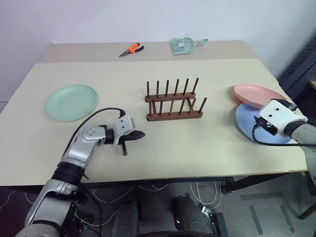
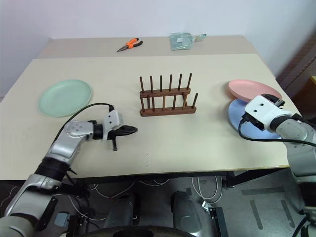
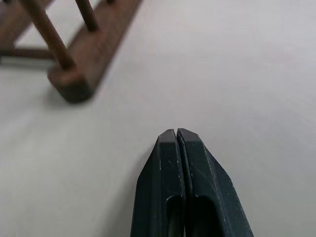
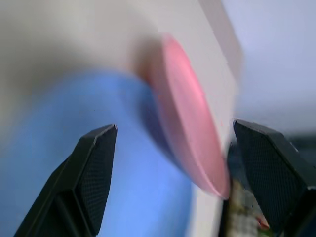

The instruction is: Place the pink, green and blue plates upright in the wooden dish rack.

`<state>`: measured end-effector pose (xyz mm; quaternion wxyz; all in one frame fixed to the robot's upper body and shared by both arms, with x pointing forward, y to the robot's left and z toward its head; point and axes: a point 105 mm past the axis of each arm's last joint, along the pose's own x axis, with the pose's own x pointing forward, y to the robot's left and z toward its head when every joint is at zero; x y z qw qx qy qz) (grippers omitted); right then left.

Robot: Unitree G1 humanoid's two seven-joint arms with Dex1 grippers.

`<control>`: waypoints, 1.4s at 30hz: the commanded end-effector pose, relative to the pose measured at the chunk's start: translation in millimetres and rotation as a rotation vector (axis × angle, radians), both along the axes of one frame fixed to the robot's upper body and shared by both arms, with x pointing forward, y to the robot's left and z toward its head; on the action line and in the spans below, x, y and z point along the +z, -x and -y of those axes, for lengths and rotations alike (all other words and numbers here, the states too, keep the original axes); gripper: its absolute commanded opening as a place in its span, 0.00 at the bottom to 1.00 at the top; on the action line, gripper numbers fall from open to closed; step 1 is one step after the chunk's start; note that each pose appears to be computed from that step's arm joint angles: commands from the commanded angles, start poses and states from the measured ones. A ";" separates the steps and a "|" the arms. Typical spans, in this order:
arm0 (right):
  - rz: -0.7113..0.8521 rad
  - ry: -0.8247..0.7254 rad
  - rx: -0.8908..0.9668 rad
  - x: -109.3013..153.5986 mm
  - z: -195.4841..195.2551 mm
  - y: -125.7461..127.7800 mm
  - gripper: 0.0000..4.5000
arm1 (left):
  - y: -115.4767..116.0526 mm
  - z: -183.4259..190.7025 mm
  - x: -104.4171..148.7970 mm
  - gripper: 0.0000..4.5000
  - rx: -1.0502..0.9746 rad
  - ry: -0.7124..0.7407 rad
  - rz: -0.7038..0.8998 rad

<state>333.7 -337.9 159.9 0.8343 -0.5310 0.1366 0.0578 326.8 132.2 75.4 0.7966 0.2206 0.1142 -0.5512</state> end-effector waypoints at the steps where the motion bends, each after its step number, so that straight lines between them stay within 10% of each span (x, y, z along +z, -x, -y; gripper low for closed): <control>1: 0.005 0.085 -0.002 -1.5 14.7 -16.4 0.85 | 14.4 -18.0 -17.9 0.00 0.033 0.003 -0.132; 6: -0.034 0.141 0.001 -18.8 27.5 -34.8 0.80 | 16.6 -17.2 6.7 0.00 0.044 0.101 -0.116; 14: 0.035 0.237 0.031 -12.5 27.4 -45.3 0.01 | 20.9 -0.3 33.3 0.00 0.004 0.158 -0.043; 21: 0.320 0.225 0.169 46.2 -18.8 -35.4 0.01 | 12.5 2.9 42.8 0.00 0.011 0.157 0.025; 27: 0.317 -0.822 0.630 109.0 -151.9 16.8 0.01 | 2.9 12.7 60.5 0.00 -0.014 0.218 0.047; 30: 0.215 -1.108 0.759 123.5 -176.6 36.7 0.01 | 0.6 19.1 57.8 0.00 -0.035 0.211 0.047; 42: -0.001 -1.305 0.758 105.5 -171.9 21.0 0.01 | 4.6 25.2 57.2 0.00 -0.056 0.221 0.050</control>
